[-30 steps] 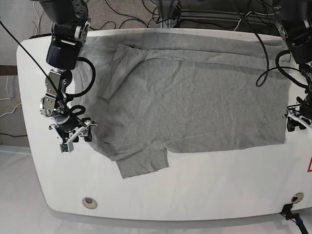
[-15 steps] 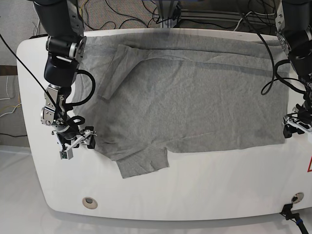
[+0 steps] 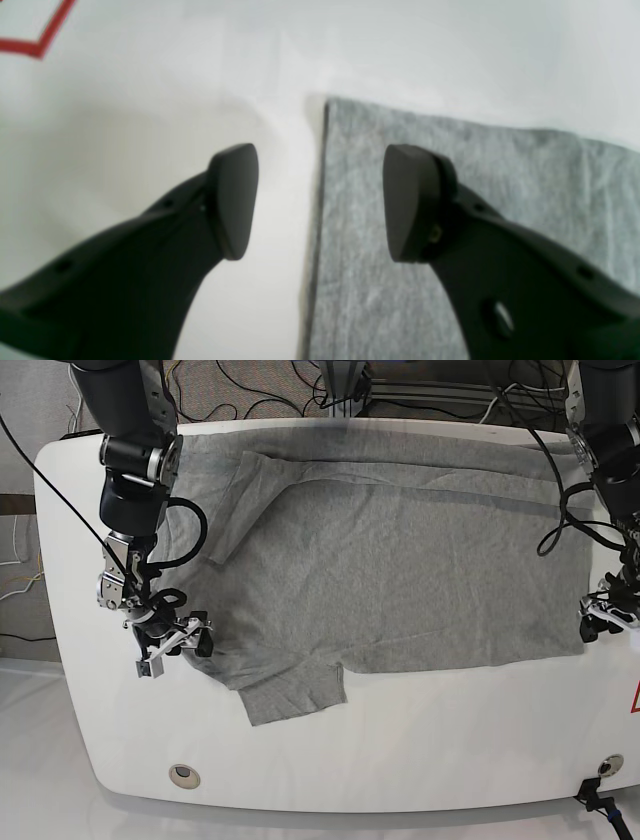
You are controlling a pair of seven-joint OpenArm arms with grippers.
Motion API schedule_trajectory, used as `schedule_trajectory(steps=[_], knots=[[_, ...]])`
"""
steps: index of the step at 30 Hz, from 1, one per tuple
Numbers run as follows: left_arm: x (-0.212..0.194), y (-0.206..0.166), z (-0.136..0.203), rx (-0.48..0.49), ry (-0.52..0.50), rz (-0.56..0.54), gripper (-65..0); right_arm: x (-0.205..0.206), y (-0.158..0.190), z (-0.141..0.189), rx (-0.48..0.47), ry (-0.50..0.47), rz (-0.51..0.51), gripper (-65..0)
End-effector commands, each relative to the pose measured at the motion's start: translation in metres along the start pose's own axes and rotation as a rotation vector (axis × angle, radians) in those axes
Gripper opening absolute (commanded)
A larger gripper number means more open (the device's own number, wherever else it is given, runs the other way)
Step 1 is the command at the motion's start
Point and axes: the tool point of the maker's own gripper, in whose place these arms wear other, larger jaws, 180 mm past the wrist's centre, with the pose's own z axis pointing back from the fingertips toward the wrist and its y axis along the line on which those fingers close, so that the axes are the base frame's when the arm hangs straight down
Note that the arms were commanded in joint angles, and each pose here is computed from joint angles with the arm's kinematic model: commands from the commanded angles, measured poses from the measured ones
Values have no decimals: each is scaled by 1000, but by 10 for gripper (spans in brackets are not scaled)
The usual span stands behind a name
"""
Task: Fold the T-shirt properly
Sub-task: 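Move both grippers down to grasp the shirt hem corners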
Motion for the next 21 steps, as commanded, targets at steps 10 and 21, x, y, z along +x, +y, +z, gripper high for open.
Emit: schedule_trajectory(steps=[10,21], knots=[[32,6,5,6,-83,-10,-277,-2,13,5,94,-3,46,-265],[32,6,5,5,-85,-7,-279,1,15,5,107,-11,50,-523]])
